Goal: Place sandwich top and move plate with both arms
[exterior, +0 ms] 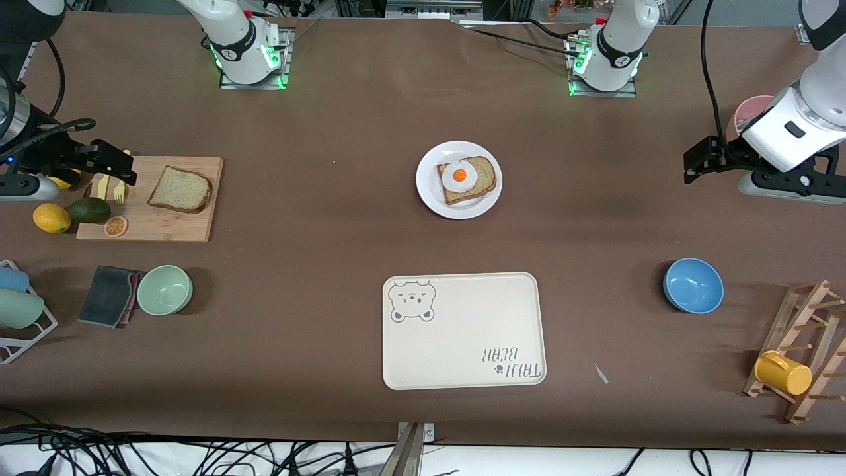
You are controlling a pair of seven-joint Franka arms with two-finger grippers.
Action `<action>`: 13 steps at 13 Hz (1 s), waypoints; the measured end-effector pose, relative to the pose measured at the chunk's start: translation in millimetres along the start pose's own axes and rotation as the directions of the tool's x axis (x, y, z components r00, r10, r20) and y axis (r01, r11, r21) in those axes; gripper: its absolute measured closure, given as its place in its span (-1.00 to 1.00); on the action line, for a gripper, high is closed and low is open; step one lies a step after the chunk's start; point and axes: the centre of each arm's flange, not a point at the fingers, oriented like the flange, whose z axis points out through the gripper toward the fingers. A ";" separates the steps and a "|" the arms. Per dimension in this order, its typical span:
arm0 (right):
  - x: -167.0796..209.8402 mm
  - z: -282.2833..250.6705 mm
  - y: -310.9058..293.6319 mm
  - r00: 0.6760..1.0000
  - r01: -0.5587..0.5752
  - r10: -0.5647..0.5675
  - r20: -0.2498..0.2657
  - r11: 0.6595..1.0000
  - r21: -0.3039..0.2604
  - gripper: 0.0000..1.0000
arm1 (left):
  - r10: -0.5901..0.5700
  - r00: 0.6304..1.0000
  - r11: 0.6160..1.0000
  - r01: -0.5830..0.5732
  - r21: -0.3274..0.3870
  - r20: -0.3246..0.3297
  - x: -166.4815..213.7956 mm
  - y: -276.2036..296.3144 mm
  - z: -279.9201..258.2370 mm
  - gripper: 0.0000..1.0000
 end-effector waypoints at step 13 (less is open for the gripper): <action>-0.1 0.2 0.9 1.000 -0.013 0.013 0.002 1.000 0.000 -1.00 | 0.000 1.000 1.000 0.000 0.000 0.000 0.0 0.0 0.0 -1.00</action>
